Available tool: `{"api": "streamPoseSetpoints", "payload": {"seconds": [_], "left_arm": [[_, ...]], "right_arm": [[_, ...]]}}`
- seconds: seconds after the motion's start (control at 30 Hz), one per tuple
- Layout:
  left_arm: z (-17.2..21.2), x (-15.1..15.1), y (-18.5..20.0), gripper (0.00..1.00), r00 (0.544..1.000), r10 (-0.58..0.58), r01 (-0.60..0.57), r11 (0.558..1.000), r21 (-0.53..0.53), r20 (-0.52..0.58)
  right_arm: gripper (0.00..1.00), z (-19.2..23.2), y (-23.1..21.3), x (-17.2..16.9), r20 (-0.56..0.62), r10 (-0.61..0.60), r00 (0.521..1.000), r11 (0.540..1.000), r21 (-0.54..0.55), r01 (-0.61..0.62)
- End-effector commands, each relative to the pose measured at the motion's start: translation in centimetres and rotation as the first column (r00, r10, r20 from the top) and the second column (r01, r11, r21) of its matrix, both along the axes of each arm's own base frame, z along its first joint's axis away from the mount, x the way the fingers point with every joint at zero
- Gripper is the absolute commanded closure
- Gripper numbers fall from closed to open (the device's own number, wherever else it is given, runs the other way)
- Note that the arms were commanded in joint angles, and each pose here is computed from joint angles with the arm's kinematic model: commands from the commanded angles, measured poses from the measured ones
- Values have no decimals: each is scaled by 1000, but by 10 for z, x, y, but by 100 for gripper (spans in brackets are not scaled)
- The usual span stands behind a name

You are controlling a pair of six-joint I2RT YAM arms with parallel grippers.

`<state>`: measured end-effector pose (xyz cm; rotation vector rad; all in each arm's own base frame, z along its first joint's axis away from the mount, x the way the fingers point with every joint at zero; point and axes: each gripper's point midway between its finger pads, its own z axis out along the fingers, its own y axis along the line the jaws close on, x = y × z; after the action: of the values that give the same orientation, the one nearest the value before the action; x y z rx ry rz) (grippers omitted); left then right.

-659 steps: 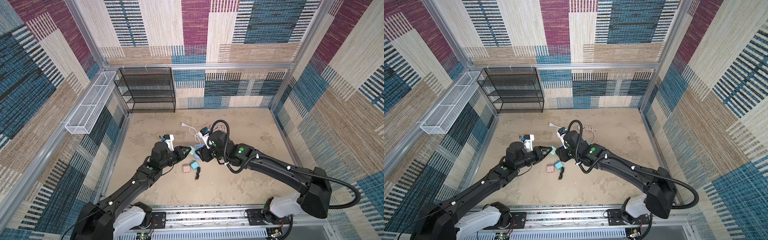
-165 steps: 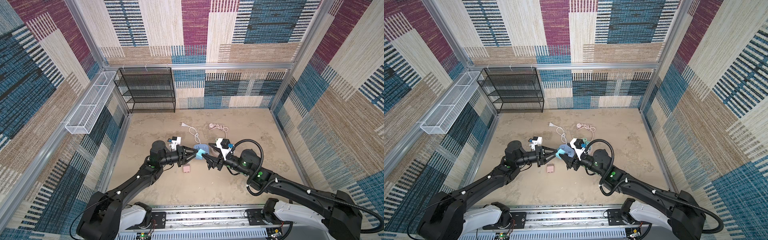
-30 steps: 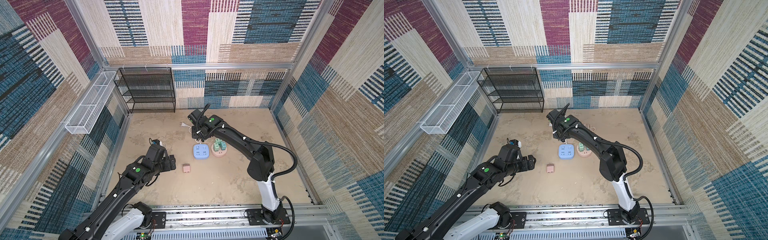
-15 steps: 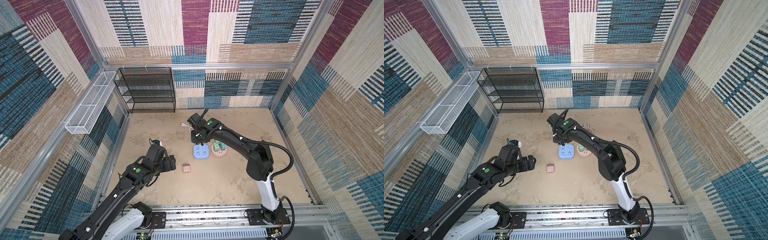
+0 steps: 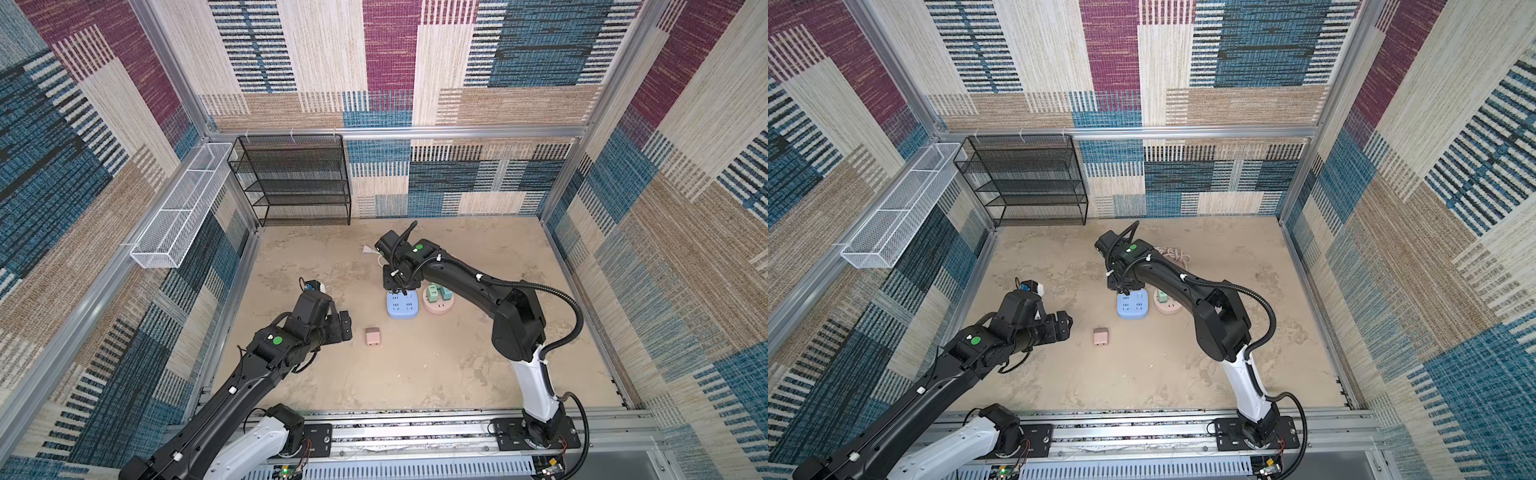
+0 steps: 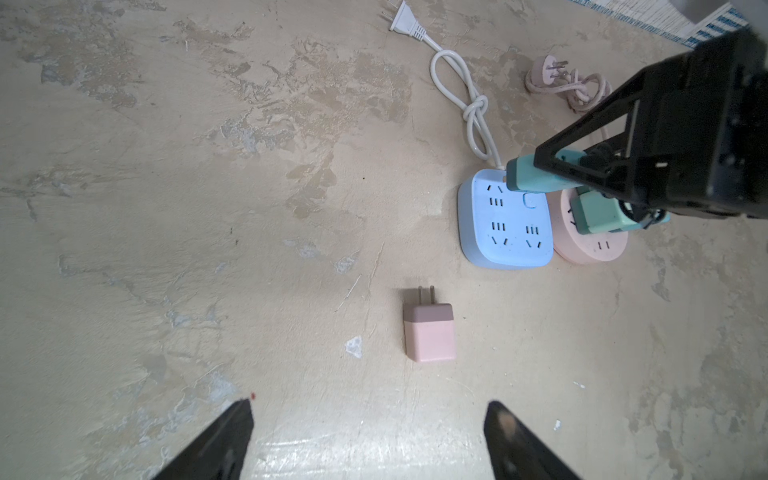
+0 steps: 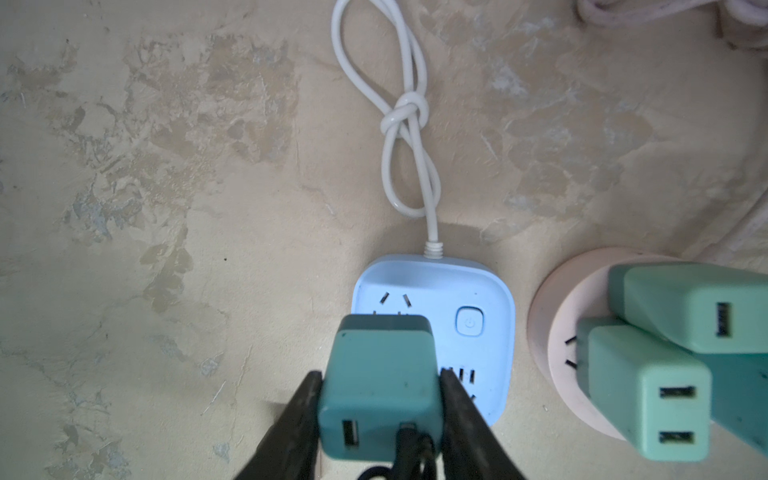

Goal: Insert the plug
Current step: 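Lower and press the teal adapter into the blue square strip with the right gripper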

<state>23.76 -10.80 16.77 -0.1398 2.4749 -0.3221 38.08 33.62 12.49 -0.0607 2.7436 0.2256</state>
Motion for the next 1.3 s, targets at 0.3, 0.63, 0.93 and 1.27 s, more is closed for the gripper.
{"api": "streamPoseSetpoints", "payload": {"seconds": [0.3,0.63,0.93,1.27], "left_arm": [[-4,3,-7,8,1000,-6,6,999,-33,6],[-6,4,-8,8,1000,-6,6,999,-37,3],[-8,3,-7,8,1000,-5,5,999,-38,3],[-12,3,-6,8,1000,-2,2,999,-34,1]], "right_arm": [[100,-10,-5,-1,-17,-33,999,999,-22,33],[100,-14,-3,-4,-39,-23,999,1000,-22,22],[100,-18,0,-7,-49,-15,999,1000,-28,14],[100,-27,-3,-6,-49,-21,999,998,-62,18]]}}
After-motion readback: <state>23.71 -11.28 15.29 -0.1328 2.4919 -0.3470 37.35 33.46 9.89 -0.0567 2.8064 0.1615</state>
